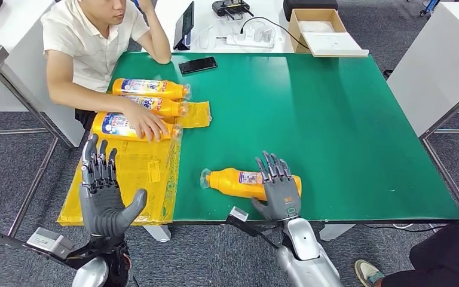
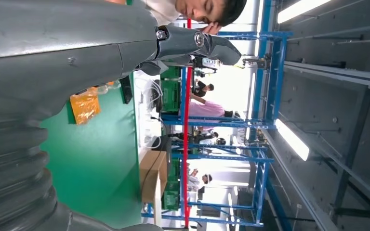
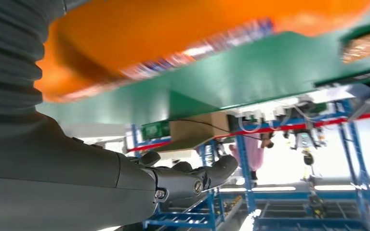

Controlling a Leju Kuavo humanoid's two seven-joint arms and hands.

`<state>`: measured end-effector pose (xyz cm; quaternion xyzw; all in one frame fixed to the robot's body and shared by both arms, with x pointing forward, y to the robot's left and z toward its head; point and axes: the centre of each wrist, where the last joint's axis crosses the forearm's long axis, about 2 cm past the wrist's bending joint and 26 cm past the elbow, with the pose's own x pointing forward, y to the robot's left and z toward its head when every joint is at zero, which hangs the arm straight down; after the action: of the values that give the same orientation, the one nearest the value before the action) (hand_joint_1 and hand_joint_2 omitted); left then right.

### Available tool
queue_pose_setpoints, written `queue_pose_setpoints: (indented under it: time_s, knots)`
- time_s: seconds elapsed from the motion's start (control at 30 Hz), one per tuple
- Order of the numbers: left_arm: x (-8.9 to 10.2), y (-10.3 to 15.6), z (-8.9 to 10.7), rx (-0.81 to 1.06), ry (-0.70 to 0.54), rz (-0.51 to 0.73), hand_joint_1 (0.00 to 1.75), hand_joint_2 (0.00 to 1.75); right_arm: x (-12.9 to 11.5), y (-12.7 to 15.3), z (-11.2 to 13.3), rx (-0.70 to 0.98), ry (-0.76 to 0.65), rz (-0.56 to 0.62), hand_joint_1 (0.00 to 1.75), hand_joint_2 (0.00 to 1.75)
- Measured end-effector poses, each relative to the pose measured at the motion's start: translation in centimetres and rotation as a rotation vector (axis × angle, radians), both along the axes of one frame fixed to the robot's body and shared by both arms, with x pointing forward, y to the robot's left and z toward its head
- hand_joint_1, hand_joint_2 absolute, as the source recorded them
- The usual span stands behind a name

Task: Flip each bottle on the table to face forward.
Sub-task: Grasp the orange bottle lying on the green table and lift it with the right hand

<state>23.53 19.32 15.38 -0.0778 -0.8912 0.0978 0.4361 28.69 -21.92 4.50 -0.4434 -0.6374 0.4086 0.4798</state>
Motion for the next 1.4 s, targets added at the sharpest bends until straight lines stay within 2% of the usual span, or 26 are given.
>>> queue_pose_setpoints:
  time_s: [0.13, 0.43, 0.63, 0.77, 0.93, 1.13, 1.17, 1.2, 1.3, 1.33, 1.4]
  knots:
    - [0.0, -0.1, 0.0, 0.009, 0.015, -0.003, 0.0, 1.75, -0.1, -0.3, -0.7, -0.022, 0.053, -0.052, 0.0, 1.75]
    - [-0.1, -0.1, 0.0, 0.012, 0.025, -0.01, 0.0, 1.75, -0.3, -0.7, -1.6, -0.036, 0.115, -0.065, 0.0, 1.75]
    - [-0.1, -0.2, 0.1, 0.016, 0.045, -0.046, 0.0, 1.75, -0.2, -0.7, -1.9, -0.014, 0.237, -0.071, 0.0, 1.75]
    - [-0.1, -0.4, 0.3, 0.013, 0.049, -0.077, 0.0, 1.75, -0.2, -0.7, -1.9, -0.055, 0.262, -0.117, 0.0, 1.75]
    - [-0.6, -0.5, 0.1, 0.02, 0.123, -0.132, 0.0, 1.75, -0.5, -1.0, -2.1, -0.1, 0.302, -0.179, 0.0, 1.75]
    - [-1.2, -0.4, -0.6, 0.061, 0.174, -0.12, 0.0, 1.75, -1.0, -1.9, -2.3, -0.098, 0.316, -0.209, 0.0, 1.75]
    - [-1.3, -0.4, -0.6, 0.061, 0.177, -0.119, 0.0, 1.75, -1.1, -2.0, -2.4, -0.097, 0.316, -0.211, 0.05, 1.75]
    - [-1.3, -0.4, -0.6, 0.06, 0.18, -0.119, 0.0, 1.75, -1.1, -2.1, -2.4, -0.094, 0.318, -0.214, 0.38, 1.75]
    - [-1.3, -0.5, -0.7, 0.041, 0.202, -0.136, 0.0, 1.75, -1.1, -2.5, -2.5, -0.062, 0.361, -0.219, 1.64, 1.75]
    - [-1.3, -0.5, -0.8, 0.029, 0.214, -0.148, 0.0, 1.75, -1.0, -2.8, -2.6, -0.048, 0.387, -0.219, 1.74, 1.75]
    - [-1.2, -0.5, -0.9, 0.01, 0.235, -0.17, 0.0, 1.75, -0.8, -3.6, -2.8, -0.031, 0.433, -0.223, 1.75, 1.75]
